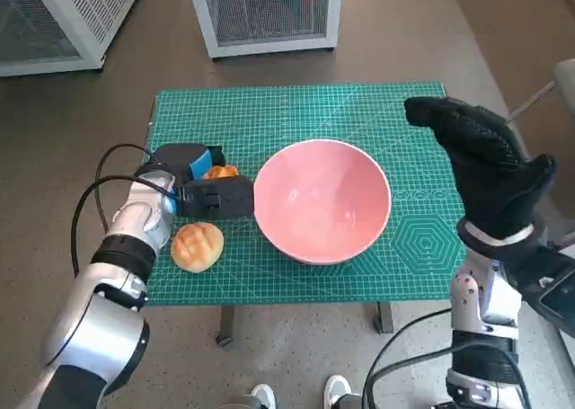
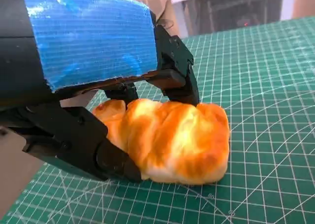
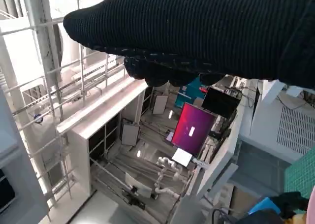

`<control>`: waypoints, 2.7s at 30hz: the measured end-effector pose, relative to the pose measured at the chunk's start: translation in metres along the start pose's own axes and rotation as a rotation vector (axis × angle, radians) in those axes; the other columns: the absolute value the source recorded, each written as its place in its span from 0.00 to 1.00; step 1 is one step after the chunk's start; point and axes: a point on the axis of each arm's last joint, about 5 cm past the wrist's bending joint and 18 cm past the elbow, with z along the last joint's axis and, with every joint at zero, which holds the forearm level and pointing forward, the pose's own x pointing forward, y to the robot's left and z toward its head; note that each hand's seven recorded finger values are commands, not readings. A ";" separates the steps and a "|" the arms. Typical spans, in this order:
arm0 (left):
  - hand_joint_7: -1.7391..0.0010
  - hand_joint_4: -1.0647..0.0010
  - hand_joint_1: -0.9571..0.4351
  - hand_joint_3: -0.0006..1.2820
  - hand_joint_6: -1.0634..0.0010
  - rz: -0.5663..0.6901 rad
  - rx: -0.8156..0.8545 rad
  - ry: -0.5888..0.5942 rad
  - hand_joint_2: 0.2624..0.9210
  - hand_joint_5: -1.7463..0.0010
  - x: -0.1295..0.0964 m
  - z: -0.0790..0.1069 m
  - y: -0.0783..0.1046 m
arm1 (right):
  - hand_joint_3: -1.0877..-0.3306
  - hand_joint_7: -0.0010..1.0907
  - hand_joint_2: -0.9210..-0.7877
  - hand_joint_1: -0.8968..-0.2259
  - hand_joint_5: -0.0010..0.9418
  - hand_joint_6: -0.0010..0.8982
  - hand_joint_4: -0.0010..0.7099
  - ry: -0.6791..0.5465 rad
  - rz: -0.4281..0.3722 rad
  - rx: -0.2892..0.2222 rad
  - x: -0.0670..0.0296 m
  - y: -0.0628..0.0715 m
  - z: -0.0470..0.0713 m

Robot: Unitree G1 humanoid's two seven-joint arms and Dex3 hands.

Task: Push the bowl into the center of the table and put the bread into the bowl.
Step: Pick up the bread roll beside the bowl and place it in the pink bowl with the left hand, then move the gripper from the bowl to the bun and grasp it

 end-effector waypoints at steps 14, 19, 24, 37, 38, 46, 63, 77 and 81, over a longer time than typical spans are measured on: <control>0.29 0.44 0.69 0.11 0.47 0.193 -0.085 -0.114 1.00 0.28 -0.007 0.001 0.043 | 0.78 0.54 0.00 0.66 0.00 0.06 0.54 -0.002 0.008 0.012 -0.0027 -0.001 0.001; 0.32 0.38 0.69 0.08 0.45 0.324 -0.104 -0.196 1.00 0.30 -0.018 0.008 0.067 | 0.78 0.54 0.00 0.66 0.00 0.06 0.54 -0.007 0.004 0.017 -0.0026 -0.001 0.001; 0.33 0.33 0.69 0.06 0.44 0.435 -0.125 -0.285 1.00 0.33 -0.031 0.017 0.079 | 0.78 0.54 0.00 0.66 0.00 0.06 0.54 -0.008 0.004 0.017 -0.0025 -0.001 0.001; 0.31 0.33 0.69 0.05 0.41 0.628 -0.145 -0.526 1.00 0.37 -0.075 0.043 0.083 | 0.78 0.54 0.00 0.66 0.00 0.06 0.54 -0.008 0.005 0.020 -0.0022 -0.001 0.001; 0.31 0.33 0.69 0.05 0.41 0.638 -0.141 -0.552 1.00 0.37 -0.080 0.046 0.082 | 0.78 0.54 0.00 0.66 0.00 0.06 0.54 -0.007 0.007 0.021 -0.0022 -0.001 0.001; 0.30 0.34 0.69 0.07 0.46 0.643 -0.127 -0.769 1.00 0.34 -0.103 0.067 0.080 | 0.78 0.54 0.00 0.66 0.00 0.06 0.54 0.007 0.026 0.040 -0.0030 0.000 0.000; 0.74 0.84 0.58 0.07 0.89 0.154 -0.356 -0.847 0.82 0.96 -0.099 0.069 0.070 | 0.78 0.54 0.00 0.65 0.00 0.06 0.54 0.003 0.030 0.039 -0.0033 0.000 0.003; 0.80 0.95 0.50 0.04 0.96 0.087 -0.346 -0.819 0.82 1.00 -0.102 0.066 0.072 | 0.78 0.54 0.00 0.64 0.00 0.06 0.54 0.001 0.027 0.039 -0.0028 0.000 0.004; 0.82 0.95 0.50 0.03 0.94 0.081 -0.349 -0.800 0.84 1.00 -0.105 0.063 0.074 | 0.78 0.54 0.00 0.64 0.00 0.06 0.54 0.003 0.027 0.043 -0.0029 0.000 0.004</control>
